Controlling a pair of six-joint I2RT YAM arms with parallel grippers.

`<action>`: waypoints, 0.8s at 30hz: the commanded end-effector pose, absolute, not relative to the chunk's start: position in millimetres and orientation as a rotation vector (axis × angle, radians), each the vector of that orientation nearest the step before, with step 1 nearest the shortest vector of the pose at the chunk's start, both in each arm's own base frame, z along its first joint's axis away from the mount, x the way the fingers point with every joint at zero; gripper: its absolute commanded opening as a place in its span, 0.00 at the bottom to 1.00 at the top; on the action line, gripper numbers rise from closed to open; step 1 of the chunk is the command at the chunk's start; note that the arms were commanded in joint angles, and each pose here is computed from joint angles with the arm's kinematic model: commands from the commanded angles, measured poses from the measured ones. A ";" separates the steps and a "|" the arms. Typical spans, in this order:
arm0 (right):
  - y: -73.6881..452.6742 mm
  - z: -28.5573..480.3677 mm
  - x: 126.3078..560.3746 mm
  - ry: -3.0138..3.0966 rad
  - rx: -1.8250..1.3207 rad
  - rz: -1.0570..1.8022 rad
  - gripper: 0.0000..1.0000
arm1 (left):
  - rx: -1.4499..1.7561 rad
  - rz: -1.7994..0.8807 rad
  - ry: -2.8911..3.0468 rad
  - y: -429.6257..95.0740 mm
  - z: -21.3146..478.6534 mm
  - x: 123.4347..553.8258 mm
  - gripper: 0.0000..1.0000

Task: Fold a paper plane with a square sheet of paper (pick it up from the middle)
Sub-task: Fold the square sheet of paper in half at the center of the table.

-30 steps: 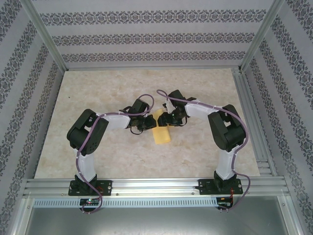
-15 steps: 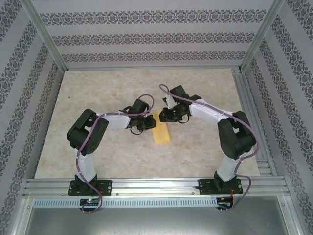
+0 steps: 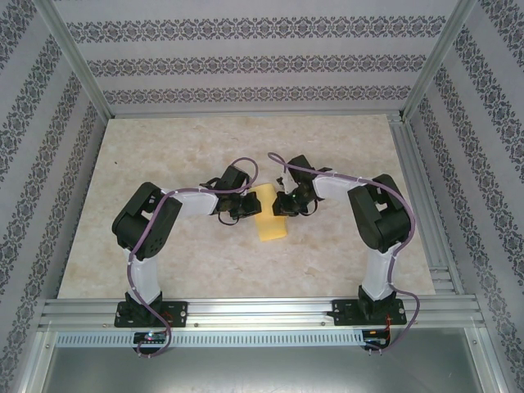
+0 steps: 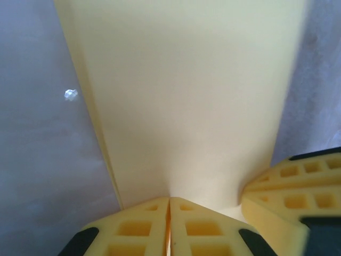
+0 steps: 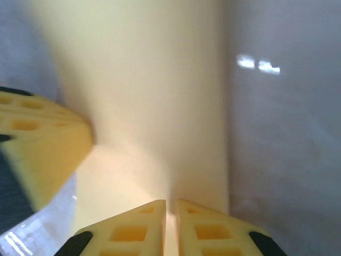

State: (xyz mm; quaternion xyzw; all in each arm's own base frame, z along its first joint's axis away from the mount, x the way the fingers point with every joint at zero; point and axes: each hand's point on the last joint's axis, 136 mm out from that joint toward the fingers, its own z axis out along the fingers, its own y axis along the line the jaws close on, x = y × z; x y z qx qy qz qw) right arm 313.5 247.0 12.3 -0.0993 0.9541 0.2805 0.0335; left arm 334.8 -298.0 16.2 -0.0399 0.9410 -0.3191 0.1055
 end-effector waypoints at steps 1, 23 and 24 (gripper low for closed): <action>241.7 -4.1 310.6 2.967 -0.261 0.854 0.13 | -0.142 -0.688 2.998 -266.6 -45.0 291.0 0.10; 249.9 1.4 340.7 2.921 -0.179 0.889 0.13 | -0.111 -0.683 3.005 -266.2 -45.3 288.4 0.09; 250.0 2.8 342.2 2.924 -0.177 0.879 0.13 | -0.111 -0.682 3.004 -266.2 -45.6 288.5 0.09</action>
